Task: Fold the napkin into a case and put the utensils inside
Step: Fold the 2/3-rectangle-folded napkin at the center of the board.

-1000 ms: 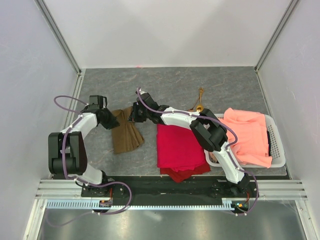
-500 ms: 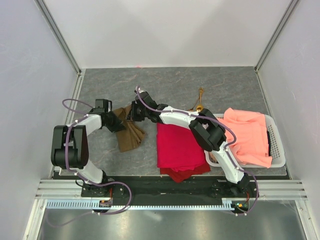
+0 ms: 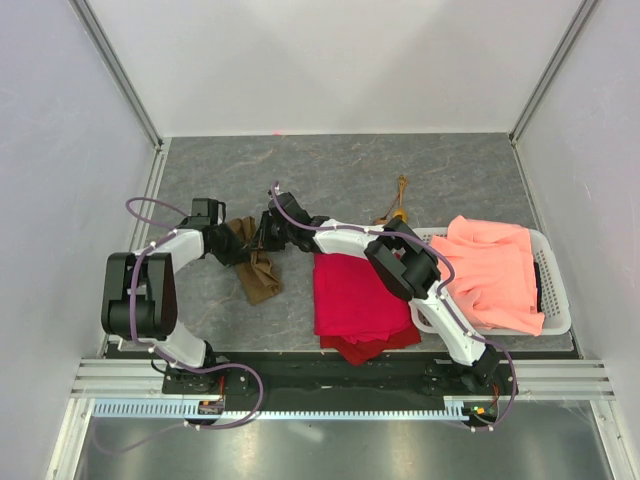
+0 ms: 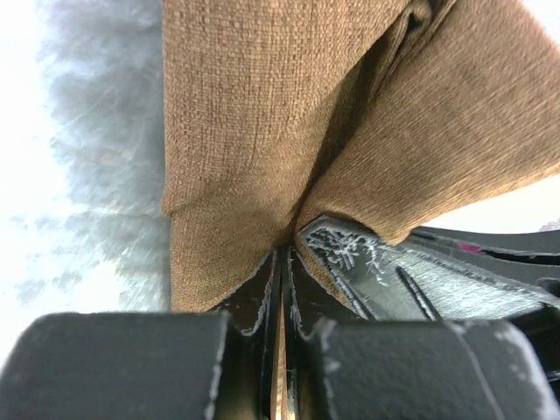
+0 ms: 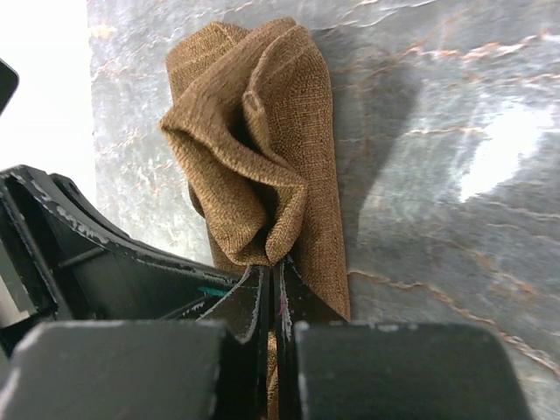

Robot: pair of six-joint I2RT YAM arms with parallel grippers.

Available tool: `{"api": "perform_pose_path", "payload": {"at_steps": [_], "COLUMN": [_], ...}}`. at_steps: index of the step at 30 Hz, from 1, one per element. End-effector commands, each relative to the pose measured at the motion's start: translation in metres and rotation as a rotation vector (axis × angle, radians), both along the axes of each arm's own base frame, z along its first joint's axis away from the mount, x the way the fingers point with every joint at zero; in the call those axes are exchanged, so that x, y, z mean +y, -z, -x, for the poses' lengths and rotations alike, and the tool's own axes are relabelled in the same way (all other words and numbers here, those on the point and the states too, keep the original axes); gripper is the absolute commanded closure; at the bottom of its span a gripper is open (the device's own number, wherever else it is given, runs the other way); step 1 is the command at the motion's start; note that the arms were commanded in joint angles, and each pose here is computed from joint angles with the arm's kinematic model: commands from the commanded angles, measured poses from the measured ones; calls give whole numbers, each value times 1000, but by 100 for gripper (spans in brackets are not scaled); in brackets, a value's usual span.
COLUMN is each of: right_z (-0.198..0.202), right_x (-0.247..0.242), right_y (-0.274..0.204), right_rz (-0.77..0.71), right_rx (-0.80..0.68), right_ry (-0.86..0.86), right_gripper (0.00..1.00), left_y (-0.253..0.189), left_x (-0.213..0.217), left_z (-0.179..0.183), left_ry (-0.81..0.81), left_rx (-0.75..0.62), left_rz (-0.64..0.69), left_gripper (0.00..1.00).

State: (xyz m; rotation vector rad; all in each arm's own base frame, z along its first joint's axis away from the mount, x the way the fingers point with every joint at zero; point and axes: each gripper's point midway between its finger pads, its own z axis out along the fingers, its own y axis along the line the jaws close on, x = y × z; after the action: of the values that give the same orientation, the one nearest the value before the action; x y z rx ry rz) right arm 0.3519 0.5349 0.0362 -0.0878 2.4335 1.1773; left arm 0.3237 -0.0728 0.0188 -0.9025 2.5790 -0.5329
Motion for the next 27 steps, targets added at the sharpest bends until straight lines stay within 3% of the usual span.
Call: {"api": "perform_pose_path", "payload": {"at_steps": [1, 4, 8, 15, 21, 27], "right_z": [1, 2, 2, 3, 10, 15], "right_x": [11, 10, 9, 13, 20, 23], "right_y": [-15, -17, -21, -32, -42, -19], "right_rz": [-41, -35, -27, -10, 10, 31], "right_rx": [-26, -33, -46, -84, -111, -83], "right_ry": [-19, -26, -34, -47, -69, -84], "right_gripper": [100, 100, 100, 100, 100, 100], "left_y": [-21, -28, -35, 4, 9, 5], "left_x": [15, 38, 49, 37, 38, 35], "left_z": [13, 18, 21, 17, 12, 14], "left_ry": [-60, -156, -214, -189, -186, -174], "left_rx": [41, 20, -14, 94, 92, 74], "left_rz": [-67, -161, -193, -141, -145, -129], "left_gripper": [92, 92, 92, 92, 93, 93]}}
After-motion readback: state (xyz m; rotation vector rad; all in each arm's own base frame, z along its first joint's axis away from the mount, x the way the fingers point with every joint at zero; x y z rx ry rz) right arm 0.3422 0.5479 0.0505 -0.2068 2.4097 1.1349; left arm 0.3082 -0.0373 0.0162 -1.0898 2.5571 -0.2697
